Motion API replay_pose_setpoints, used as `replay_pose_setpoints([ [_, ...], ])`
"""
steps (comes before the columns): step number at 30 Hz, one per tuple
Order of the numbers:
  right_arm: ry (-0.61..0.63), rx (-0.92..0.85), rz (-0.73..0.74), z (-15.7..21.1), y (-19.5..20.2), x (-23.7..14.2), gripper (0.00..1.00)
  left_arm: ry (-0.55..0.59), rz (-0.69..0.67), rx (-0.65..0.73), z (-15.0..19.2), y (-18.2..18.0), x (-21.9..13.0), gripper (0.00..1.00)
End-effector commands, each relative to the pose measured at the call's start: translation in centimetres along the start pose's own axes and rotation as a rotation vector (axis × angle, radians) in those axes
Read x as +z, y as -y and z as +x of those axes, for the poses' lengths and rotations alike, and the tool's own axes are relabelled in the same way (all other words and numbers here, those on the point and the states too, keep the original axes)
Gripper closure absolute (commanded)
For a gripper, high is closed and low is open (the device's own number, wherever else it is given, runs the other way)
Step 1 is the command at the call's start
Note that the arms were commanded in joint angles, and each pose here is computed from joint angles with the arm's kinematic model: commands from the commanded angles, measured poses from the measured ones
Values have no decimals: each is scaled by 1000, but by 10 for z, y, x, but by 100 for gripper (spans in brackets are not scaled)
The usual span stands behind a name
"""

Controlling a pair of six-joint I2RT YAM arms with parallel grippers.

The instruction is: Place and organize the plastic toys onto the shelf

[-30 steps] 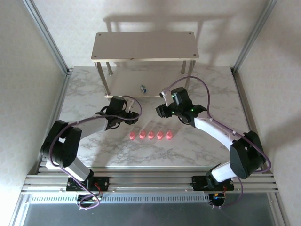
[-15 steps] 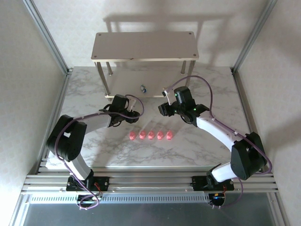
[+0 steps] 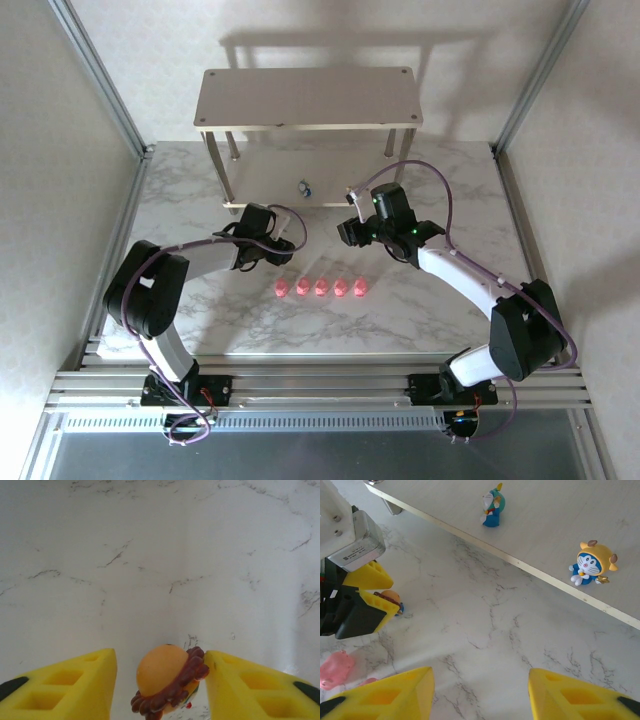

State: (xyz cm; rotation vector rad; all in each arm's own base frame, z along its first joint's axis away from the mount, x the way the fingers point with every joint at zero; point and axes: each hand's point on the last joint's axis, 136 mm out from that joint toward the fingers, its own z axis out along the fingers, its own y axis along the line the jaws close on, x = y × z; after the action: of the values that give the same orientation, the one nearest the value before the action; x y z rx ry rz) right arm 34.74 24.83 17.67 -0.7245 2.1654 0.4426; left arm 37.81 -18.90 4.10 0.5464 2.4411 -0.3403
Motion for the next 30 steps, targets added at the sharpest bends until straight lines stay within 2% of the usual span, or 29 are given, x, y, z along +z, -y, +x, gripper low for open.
replay_pose_setpoints([
  [1, 2, -4, -3, -2, 2, 2, 48, -8, -21, 10, -4, -4, 1, 54],
  [6, -4, 0, 6, 0, 5, 1, 48, -36, -36, 4, -1, -7, 7, 62],
  [12, -9, 4, 23, 4, 9, 1, 48, -29, -51, 1, -3, -10, 8, 78],
  [16, -3, 7, 35, 4, 13, -1, 48, -7, -67, -4, -7, -12, 4, 97],
  [23, 17, 9, 45, 0, 14, -5, 48, 73, 1, 36, -41, -3, -18, 98],
  [30, 35, 18, 36, -8, 12, -11, 48, 152, -12, 43, -93, -31, -39, 97],
])
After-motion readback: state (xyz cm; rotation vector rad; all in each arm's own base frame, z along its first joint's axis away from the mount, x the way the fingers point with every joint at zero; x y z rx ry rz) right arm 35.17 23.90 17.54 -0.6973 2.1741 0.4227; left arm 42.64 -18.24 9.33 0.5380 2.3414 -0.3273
